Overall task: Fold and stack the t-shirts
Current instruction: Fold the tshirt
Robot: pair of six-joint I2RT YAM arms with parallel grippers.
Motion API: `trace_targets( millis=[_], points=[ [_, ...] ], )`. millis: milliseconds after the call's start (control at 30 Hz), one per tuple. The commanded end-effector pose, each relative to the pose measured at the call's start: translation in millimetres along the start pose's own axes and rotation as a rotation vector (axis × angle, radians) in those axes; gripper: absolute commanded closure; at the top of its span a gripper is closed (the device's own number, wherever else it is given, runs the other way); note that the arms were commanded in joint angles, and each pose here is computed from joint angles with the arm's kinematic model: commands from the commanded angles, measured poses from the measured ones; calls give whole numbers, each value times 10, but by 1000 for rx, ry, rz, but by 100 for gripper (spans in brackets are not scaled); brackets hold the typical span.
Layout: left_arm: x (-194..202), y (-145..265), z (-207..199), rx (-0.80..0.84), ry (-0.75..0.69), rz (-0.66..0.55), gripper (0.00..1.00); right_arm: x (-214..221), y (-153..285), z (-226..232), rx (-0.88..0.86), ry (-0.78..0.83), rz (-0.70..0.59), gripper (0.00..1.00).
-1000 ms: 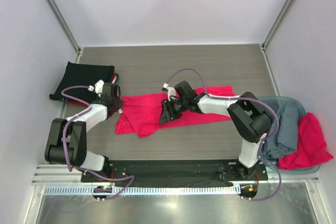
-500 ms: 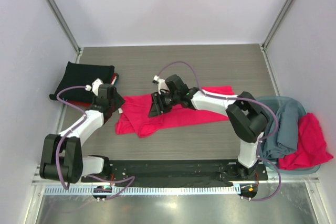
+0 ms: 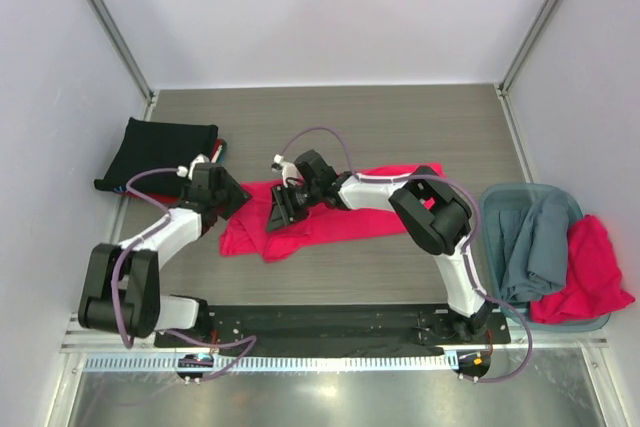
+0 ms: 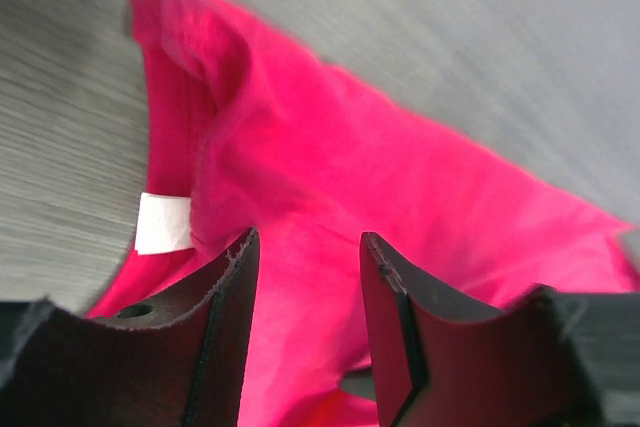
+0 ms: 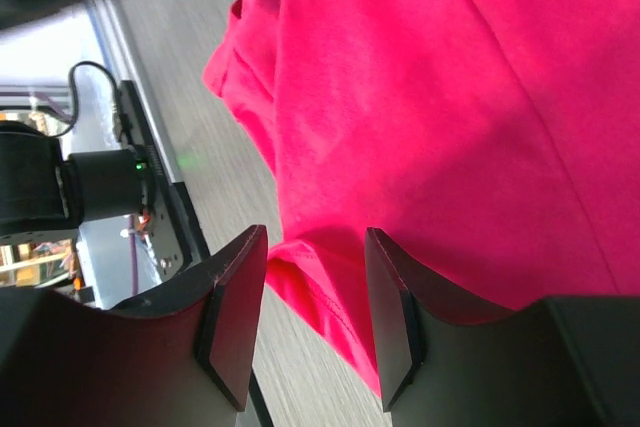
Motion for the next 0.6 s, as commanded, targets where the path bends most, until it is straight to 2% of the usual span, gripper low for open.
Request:
trace_targets(
  millis=[0, 300, 567],
  points=[
    [105, -145, -103, 36, 7, 70, 55, -153, -17, 210, -108, 42, -52, 50],
    [205, -493, 175, -112, -45, 124, 57, 176, 36, 166, -126, 40, -11, 50],
    [174, -534, 241, -146, -69, 108, 58, 510, 237, 253, -134, 35, 20, 50]
  ],
)
Point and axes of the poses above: each gripper's point midway between its finger pads, its own y axis back along the fingers, its own z axis along the line the jaws close on, x = y × z, the point moved 1 cm from there along y, back along the fingers, and after that the axes turned 6 degrees about y, right-handed, at the moved point
